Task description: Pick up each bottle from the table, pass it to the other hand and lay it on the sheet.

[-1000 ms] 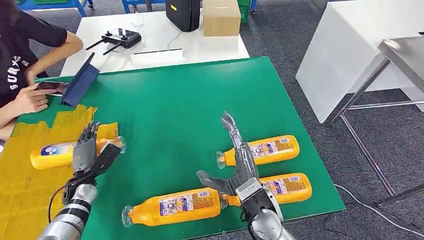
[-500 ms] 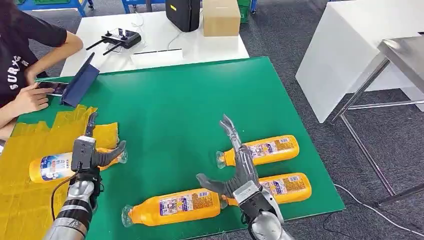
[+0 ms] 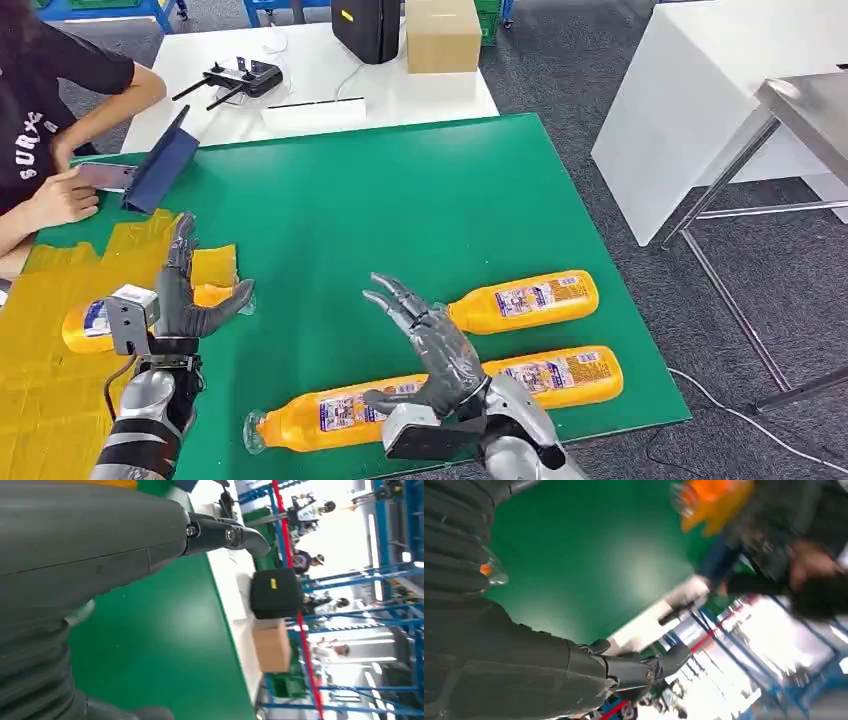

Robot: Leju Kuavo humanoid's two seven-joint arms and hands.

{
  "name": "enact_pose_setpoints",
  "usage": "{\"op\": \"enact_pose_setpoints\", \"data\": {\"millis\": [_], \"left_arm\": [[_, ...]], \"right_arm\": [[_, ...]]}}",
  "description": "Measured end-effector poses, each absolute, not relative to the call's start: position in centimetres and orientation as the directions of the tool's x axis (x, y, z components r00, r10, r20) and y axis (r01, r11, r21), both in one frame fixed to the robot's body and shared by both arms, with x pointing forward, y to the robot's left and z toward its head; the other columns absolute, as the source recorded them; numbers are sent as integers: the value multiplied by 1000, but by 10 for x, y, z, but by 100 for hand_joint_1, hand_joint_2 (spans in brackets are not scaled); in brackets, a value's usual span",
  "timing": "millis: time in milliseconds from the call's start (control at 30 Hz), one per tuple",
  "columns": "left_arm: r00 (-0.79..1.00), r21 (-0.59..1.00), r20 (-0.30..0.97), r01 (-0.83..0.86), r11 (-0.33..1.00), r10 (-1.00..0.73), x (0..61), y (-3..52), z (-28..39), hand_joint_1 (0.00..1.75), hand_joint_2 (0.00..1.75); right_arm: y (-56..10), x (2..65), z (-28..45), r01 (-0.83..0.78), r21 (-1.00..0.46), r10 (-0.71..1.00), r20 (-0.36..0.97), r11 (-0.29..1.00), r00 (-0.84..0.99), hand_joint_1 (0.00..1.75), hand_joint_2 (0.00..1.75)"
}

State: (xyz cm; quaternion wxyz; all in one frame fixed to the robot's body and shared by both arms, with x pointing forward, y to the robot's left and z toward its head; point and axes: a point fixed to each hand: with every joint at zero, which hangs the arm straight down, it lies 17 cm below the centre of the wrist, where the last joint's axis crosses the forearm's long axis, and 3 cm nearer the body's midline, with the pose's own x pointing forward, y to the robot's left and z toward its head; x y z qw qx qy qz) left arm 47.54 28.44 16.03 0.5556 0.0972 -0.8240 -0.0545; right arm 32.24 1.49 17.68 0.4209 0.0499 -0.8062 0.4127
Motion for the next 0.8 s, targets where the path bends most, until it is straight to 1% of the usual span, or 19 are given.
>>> {"op": "enact_pose_setpoints", "data": {"millis": [100, 267, 433, 667, 800], "left_arm": [[-370, 178, 907, -98, 979, -202, 476, 285, 164, 0, 175], [-375, 144, 911, -96, 985, -170, 480, 284, 168, 0, 175], [-378, 138, 911, -97, 986, -165, 483, 283, 171, 0, 175], [-379, 124, 912, -100, 987, -153, 485, 283, 171, 0, 175], [-380, 104, 915, -102, 989, -135, 488, 283, 172, 0, 175]], "right_arm": [[30, 317, 151, -446, -712, 326, 667, 542, -669, 0, 175], [50, 304, 128, -482, -773, 329, 620, 414, -712, 0, 175], [54, 302, 116, -488, -796, 334, 597, 358, -729, 0, 175], [57, 298, 104, -511, -800, 340, 597, 315, -726, 0, 175], [58, 300, 91, -508, -819, 378, 574, 268, -726, 0, 175]]}}
